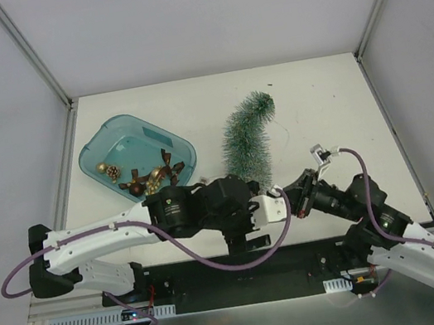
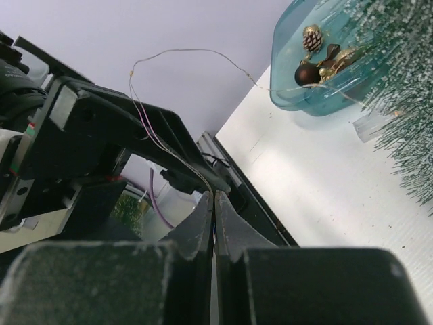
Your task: Decorate the small christmas tree
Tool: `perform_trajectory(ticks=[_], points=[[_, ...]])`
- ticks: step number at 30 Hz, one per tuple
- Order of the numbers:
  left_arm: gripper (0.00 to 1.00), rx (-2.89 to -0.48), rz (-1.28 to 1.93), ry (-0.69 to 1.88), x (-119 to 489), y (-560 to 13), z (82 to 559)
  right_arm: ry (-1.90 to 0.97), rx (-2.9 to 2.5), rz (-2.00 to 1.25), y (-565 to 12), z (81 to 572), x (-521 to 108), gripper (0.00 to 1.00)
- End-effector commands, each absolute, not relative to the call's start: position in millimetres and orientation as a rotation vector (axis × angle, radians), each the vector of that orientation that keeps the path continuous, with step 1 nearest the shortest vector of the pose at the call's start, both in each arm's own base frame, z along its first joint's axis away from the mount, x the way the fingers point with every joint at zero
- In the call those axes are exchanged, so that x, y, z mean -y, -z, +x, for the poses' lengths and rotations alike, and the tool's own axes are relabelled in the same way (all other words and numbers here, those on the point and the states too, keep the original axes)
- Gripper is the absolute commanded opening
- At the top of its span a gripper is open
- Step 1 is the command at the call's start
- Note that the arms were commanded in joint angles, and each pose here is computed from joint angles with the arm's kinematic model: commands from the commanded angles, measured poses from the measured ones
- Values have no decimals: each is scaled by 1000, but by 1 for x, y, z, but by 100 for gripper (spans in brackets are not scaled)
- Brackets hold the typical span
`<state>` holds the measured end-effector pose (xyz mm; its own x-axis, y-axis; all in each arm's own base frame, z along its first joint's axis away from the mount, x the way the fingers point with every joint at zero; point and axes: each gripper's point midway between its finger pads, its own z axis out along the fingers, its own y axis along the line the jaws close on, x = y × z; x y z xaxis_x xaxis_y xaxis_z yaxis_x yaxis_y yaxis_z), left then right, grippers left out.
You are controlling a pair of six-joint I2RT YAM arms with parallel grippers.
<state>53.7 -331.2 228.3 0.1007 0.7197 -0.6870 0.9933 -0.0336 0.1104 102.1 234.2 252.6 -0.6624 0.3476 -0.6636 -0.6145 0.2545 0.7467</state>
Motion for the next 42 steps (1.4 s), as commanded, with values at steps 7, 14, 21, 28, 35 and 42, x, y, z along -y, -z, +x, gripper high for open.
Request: perform_trajectory(ticks=[7,14,21,28,35,42], points=[[88,-1990,1564,898,347,-223,62,-1518,-1473,-33,-282,123,-236,1],[89,-2006,1593,946,346,-213,54,-1560,-1407,40,-290,122,-239,1],[82,-2013,1602,947,338,-197,55,-1577,-1401,24,-296,114,-249,1],[56,-1959,1693,836,309,-159,61,-1590,-1407,30,-296,105,-245,1],[0,-1815,1789,833,303,-172,61,-1540,-1524,29,-267,99,-249,1],[0,-1751,1903,790,265,-165,50,-1438,-1627,46,-247,102,-231,1]])
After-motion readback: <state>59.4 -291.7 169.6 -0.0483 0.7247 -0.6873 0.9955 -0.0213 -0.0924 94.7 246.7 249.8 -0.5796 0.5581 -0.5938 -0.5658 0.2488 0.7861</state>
